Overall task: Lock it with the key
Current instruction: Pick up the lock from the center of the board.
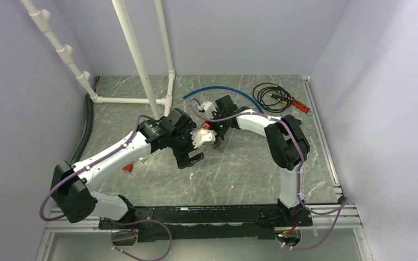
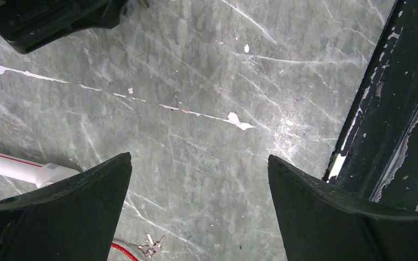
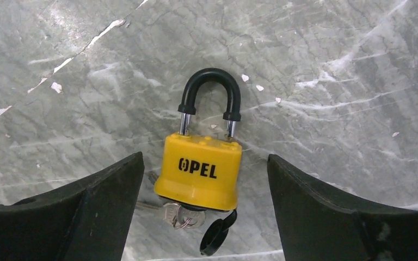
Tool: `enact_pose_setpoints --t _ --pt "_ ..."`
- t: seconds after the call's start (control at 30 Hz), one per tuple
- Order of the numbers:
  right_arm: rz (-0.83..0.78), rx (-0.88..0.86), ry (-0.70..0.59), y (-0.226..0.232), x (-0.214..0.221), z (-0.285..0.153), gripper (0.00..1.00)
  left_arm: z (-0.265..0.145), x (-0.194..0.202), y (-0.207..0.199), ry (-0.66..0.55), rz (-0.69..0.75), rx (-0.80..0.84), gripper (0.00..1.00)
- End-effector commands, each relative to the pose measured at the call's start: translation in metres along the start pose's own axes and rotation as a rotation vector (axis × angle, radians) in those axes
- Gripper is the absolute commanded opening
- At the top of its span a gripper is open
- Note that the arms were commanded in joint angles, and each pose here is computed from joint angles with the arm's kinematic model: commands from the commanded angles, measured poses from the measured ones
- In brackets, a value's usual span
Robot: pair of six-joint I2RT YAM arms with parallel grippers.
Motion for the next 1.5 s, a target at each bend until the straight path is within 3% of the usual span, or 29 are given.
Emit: enact_pose_setpoints --t 0.0,0.3,0.53,0.97,1.2,1.47 --pt "-0.003 0.029 -0.027 -0.006 -0.008 0.005 0.82 -0.008 -0.018 0.004 -0.066 -0.006 -0.028 0.99" --pt "-0.031 0.059 -0.010 0.000 0.006 -0.011 0.54 -0.008 -0.024 0.005 -0.058 -0.036 -0.020 0.99" --pt "-0.090 0.091 -0.166 -0.003 -0.004 -0.064 0.37 -0.005 -0.034 -0.002 -0.081 -0.121 0.061 0.99" --pt "-0.239 0.241 -0.496 -0.009 0.006 -0.194 0.28 -0.030 -0.085 0.002 -0.293 -0.303 0.284 0.98" --pt "-0.341 0.163 -0.544 0.014 0.015 -0.210 0.22 -0.028 -0.112 0.021 -0.373 -0.404 0.395 0.95" --pt "-0.420 0.046 -0.575 0.038 0.020 -0.217 0.21 -0.009 -0.124 0.043 -0.398 -0.632 0.556 0.88"
Point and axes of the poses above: each gripper's point midway between its finger pads, its own z axis out along the fingers, its own y axis along the line the jaws close on, x = y × z, the point moved 7 cm from there along -z, back along the fingers, and after that the axes turned 3 degrees about -z, right-handed, at the moved point
